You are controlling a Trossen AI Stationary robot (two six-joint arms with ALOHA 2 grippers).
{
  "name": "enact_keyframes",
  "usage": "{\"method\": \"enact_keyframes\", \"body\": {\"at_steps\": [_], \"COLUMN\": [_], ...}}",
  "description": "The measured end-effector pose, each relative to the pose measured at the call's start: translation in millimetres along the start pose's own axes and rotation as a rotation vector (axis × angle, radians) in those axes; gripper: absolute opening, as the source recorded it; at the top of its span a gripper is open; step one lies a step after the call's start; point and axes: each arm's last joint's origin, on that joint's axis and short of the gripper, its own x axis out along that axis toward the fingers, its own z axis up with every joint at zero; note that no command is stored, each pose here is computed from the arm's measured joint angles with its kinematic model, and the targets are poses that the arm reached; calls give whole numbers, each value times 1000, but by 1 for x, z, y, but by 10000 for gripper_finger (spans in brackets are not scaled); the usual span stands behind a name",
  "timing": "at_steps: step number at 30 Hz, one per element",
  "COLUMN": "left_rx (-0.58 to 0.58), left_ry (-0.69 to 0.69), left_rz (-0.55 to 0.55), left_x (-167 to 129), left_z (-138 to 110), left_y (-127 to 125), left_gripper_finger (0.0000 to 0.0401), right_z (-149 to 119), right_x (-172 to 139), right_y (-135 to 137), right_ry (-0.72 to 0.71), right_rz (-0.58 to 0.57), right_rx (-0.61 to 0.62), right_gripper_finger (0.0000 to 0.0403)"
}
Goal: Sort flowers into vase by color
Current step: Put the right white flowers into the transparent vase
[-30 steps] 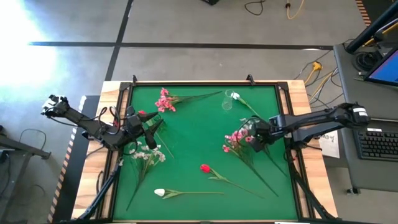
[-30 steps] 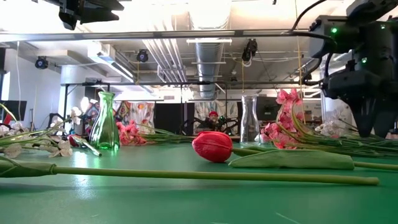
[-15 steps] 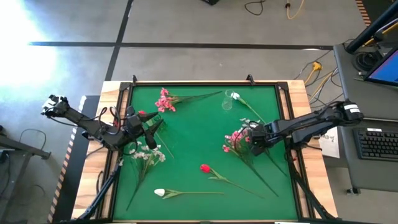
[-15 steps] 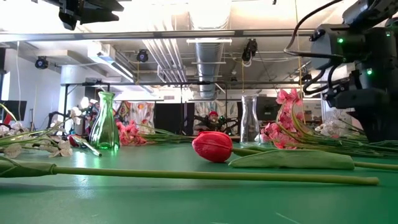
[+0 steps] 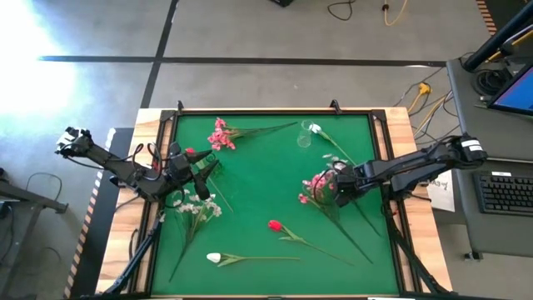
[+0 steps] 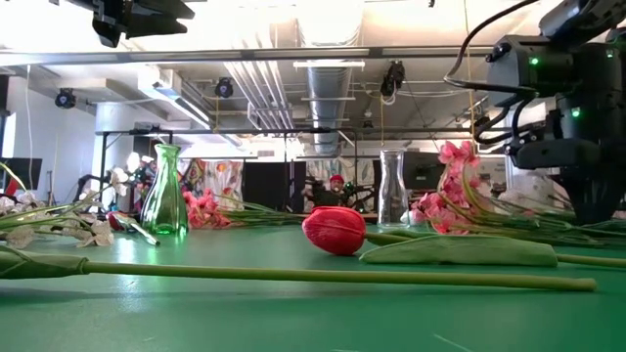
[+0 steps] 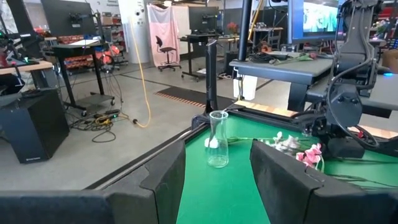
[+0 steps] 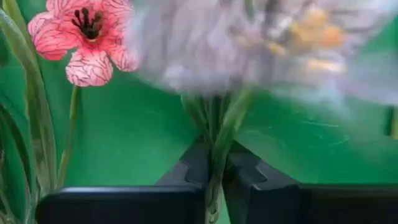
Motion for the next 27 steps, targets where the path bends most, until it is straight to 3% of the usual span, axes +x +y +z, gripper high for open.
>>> {"method": "enact_keyframes", "body": {"at_steps": [9,14,17,27], "left_rx": [2,1,1,-4], "left_ry": [1,1,1,3], "left_rz": [0,-1,-7,-26], "left_x": [0,0,0,0], "left_z": [0,0,0,0], "left_y": [0,0,0,-1], "left_gripper_finger": [168,168,168,168], "right_z": [5,7,9,20], "right_x": [-29,-54,-72,-145], "right_y": [7,5,4,10], "right_ry": [-35,-86,-159,-466], "right_rz": [50,9,1,143], "right_rx": [-24,-33,-38,-113], "right_gripper_finger": [22,22,22,22]}}
